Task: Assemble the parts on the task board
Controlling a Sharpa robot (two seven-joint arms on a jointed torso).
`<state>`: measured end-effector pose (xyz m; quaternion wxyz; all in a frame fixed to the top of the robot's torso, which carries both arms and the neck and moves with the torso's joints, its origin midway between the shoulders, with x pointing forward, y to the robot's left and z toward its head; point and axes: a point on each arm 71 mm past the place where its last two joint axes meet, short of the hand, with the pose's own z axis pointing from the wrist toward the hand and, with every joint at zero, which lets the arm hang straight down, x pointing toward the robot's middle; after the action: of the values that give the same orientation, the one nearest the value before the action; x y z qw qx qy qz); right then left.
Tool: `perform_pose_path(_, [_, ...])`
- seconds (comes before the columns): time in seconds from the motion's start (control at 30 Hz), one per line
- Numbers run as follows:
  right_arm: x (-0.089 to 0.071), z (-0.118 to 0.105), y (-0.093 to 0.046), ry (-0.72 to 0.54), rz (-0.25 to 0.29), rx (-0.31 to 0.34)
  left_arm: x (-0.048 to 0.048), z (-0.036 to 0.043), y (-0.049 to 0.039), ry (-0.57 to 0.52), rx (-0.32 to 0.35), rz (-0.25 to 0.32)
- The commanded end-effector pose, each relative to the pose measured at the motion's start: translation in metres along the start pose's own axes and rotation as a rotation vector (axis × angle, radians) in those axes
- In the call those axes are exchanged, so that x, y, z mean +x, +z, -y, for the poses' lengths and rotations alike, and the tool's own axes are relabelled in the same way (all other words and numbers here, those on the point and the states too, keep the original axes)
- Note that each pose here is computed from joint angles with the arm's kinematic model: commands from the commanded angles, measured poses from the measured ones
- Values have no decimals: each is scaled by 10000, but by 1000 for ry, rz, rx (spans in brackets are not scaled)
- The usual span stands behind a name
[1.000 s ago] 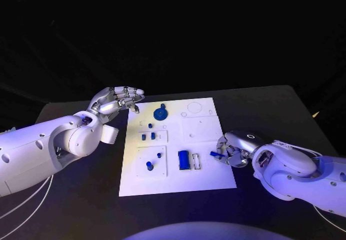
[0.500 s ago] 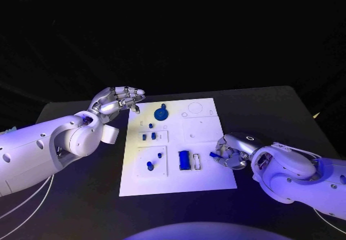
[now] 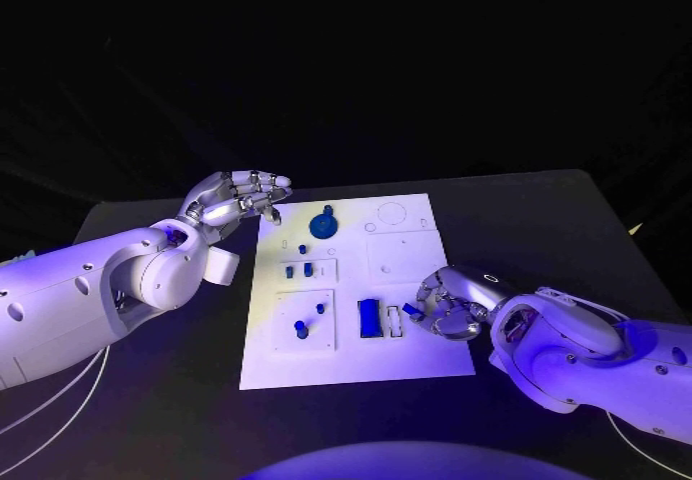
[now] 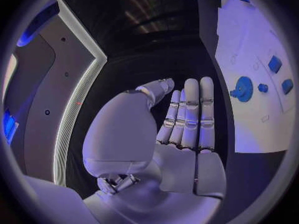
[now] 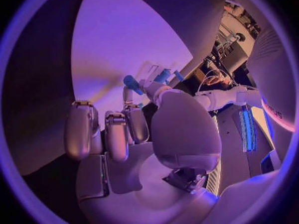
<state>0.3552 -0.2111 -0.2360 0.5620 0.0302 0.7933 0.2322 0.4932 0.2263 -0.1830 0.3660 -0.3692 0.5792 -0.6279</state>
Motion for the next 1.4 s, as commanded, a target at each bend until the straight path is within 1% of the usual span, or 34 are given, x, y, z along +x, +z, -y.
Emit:
perform_pose_path(0.03, [17,-39,20,56,-6,-10,24,9,2,-6,8,-16])
perform_pose_path(0.4, [134,-94,114,49,-71,-9,29,9,3,-7,8,-19])
perform_pose_path(0.8, [188,-96,151,29,-106,1,28,8,1,-7,5,-19])
perform_pose_path(0.97, [196,-102,156,25,-113,0,27,5,1,-7,1,-20])
perform_pose_path(1.4, [189,-111,156,32,-101,-6,27,2,2,-6,-2,-22])
